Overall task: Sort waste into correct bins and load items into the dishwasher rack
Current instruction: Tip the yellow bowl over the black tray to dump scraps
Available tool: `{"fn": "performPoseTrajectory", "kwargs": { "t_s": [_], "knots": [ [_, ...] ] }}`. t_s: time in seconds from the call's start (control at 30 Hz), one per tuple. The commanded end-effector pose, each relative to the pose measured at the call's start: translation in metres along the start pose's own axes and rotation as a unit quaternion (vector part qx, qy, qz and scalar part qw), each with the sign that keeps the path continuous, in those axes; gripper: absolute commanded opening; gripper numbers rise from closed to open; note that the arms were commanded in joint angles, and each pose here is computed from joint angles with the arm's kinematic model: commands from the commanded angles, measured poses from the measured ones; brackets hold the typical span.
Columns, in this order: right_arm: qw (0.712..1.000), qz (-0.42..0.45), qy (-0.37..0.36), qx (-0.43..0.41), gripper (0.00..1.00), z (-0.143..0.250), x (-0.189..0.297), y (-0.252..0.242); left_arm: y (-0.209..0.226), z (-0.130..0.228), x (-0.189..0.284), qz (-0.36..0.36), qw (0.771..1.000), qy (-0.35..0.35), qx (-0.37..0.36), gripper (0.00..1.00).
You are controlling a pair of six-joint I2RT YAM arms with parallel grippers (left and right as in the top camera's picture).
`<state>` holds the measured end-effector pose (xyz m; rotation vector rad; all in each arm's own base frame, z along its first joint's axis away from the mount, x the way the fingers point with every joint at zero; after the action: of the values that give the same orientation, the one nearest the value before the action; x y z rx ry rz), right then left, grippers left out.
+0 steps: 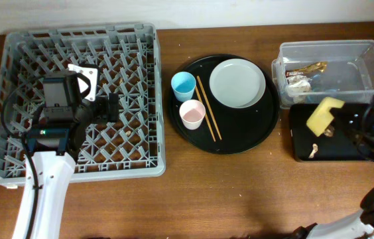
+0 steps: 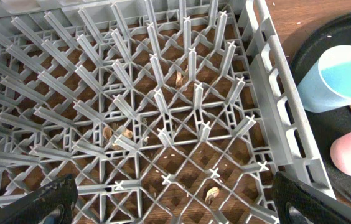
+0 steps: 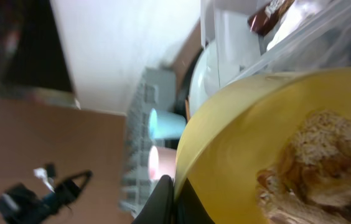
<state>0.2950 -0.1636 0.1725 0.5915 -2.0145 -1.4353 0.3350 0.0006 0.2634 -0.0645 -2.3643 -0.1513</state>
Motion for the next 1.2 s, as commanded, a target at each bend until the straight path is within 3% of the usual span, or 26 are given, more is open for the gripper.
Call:
{"fn": "performPoseTrajectory", "kwargs": {
  "t_s": [0.0,0.3,0.63,0.9,1.07,1.17],
  "knots": [
    [0.996,-0.046,-0.035,-0.071,0.04,-0.007,0.016,-0.006,0.000,-0.006,0.003,0.004,1.000,-0.010,-0.008,0.99],
    [0.977,-0.091,-0.051,-0.185,0.04,-0.009,0.024,-0.025,0.000,-0.006,0.003,0.004,1.000,-0.010,-0.008,0.99],
    [0.974,-0.092,-0.049,-0.201,0.04,-0.004,0.025,-0.020,0.000,-0.006,0.003,0.004,1.000,-0.010,-0.008,0.99],
    [0.985,-0.055,-0.041,-0.159,0.04,0.002,0.025,-0.012,0.000,-0.006,0.003,0.004,1.000,-0.010,-0.008,0.99],
    [0.994,0.074,-0.009,-0.081,0.04,0.010,0.034,0.034,0.000,-0.006,0.003,0.004,1.000,-0.010,-0.008,0.99],
    [0.989,0.144,0.031,0.010,0.04,0.022,0.019,0.085,0.000,-0.006,0.003,0.004,1.000,-0.010,-0.008,0.99]
  ]
}}
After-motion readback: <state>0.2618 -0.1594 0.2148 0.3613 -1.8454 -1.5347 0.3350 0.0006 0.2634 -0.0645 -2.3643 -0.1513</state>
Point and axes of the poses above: each gripper's point midway between its finger pads, its own x axis back along the fingers, its own y axis along the line the jaws close on, z = x × y, the point moved 6 cm from there along x, back along the fingers, and after that the axes turned 1 degree about -x, right-handed, at the moved point
